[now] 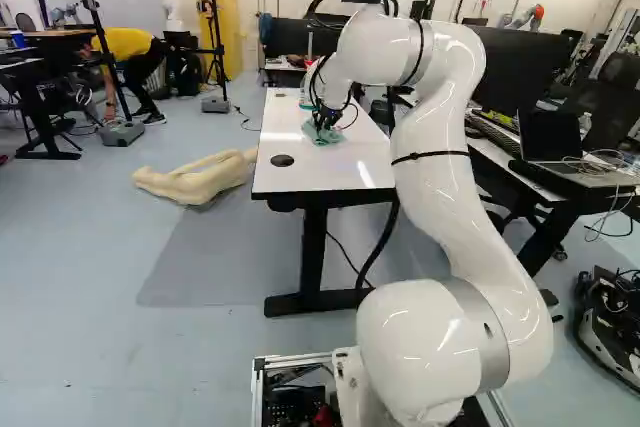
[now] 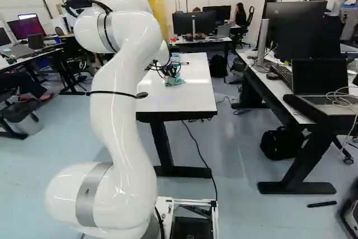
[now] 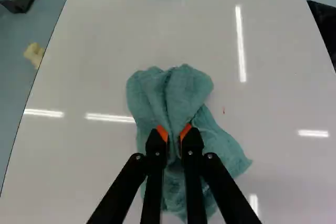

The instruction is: Clean the table with the green towel

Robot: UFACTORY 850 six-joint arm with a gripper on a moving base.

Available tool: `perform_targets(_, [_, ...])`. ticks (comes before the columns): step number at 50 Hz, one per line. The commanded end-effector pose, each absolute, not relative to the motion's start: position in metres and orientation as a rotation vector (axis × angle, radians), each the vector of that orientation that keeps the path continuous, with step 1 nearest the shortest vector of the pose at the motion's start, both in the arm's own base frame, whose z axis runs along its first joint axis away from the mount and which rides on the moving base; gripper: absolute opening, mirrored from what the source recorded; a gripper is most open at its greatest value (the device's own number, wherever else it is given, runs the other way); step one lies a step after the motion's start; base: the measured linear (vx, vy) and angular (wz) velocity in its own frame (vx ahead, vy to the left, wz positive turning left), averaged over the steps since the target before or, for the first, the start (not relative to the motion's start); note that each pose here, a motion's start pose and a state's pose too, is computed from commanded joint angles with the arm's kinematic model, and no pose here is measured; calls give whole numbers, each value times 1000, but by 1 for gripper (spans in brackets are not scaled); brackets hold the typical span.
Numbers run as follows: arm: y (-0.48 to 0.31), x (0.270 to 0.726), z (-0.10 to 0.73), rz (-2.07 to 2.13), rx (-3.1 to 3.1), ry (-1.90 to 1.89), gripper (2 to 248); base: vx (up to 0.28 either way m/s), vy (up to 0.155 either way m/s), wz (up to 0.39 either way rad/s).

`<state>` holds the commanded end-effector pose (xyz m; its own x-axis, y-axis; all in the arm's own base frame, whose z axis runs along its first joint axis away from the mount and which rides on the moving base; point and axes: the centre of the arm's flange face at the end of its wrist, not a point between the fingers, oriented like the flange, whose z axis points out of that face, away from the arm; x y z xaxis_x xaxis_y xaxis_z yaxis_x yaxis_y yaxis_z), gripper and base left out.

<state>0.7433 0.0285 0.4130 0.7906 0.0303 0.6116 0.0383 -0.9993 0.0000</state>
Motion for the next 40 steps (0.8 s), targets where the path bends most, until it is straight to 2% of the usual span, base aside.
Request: perform_targets(40, [58,680,420,-912,-2978,-126,44,0,0,0])
